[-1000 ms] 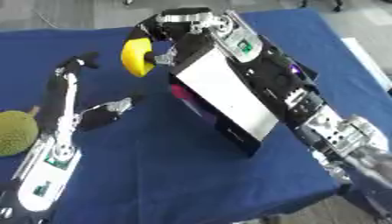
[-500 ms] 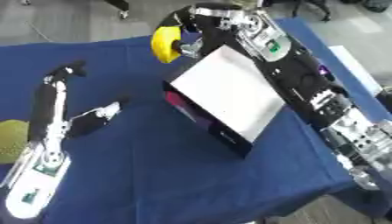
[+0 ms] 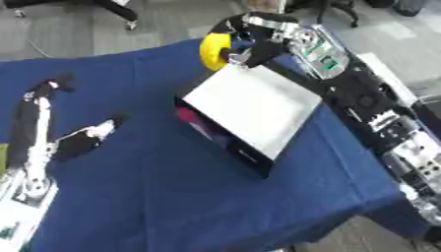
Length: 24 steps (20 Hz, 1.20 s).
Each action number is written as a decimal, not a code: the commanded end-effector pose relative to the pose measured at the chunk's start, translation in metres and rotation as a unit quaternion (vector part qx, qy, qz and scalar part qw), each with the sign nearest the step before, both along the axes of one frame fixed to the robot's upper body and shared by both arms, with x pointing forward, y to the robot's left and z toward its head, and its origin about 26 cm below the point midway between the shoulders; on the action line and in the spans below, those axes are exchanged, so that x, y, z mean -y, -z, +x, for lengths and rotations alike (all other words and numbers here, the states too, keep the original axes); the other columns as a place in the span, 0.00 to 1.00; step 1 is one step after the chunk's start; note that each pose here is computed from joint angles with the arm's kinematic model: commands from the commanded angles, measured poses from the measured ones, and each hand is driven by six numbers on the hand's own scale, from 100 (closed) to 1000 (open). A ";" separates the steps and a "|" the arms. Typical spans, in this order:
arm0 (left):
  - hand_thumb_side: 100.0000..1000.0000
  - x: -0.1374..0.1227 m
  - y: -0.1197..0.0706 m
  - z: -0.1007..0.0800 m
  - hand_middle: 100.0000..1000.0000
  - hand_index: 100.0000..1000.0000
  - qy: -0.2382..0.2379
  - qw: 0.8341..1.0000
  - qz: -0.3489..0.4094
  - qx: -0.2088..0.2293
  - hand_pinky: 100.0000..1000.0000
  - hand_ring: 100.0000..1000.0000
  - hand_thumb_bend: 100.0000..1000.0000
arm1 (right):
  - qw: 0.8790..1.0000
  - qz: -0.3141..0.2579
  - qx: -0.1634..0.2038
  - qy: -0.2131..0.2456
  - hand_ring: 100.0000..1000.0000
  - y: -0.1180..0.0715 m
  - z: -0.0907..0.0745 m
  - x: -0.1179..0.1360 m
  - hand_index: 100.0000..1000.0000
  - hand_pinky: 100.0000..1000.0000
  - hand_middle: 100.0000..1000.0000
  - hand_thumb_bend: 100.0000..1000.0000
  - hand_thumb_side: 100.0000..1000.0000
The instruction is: Pick up the objects with one hand, pass them to the other hand, and then place them into the box on the other side of the table.
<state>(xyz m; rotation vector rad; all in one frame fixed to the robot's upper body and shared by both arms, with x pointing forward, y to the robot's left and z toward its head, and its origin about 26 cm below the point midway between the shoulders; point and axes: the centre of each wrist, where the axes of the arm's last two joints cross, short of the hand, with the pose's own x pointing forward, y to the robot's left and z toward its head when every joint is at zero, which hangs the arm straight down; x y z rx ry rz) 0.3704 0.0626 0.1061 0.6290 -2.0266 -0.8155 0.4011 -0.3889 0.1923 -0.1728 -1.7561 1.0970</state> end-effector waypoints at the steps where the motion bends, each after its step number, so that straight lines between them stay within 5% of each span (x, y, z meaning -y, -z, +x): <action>1: 0.56 -0.005 -0.008 0.001 0.59 0.83 -0.005 1.000 -0.008 0.009 0.80 0.78 0.74 | 0.999 -0.023 0.017 0.034 1.00 -0.013 -0.005 0.020 0.68 0.94 0.82 0.00 0.02; 11: 0.55 -0.007 -0.007 0.001 0.59 0.83 -0.012 1.000 -0.010 0.007 0.80 0.78 0.74 | 0.994 -0.072 0.009 0.081 1.00 0.011 -0.010 0.041 0.71 0.92 0.84 0.00 0.10; 15: 0.55 -0.007 -0.008 0.001 0.59 0.83 -0.012 1.000 -0.011 0.009 0.80 0.78 0.74 | 0.990 -0.110 0.008 0.084 1.00 0.017 -0.010 0.044 0.91 0.95 1.00 0.00 0.18; 17: 0.55 -0.007 -0.008 0.001 0.59 0.83 -0.012 1.000 -0.012 0.009 0.80 0.78 0.74 | 0.988 -0.134 0.018 0.079 1.00 0.017 -0.011 0.044 1.00 0.98 1.00 0.00 0.22; 24: 0.55 -0.007 -0.009 0.002 0.59 0.84 -0.013 1.000 -0.013 0.010 0.80 0.78 0.75 | 0.976 -0.187 0.051 0.097 1.00 0.018 -0.011 0.050 1.00 1.00 1.00 0.01 0.32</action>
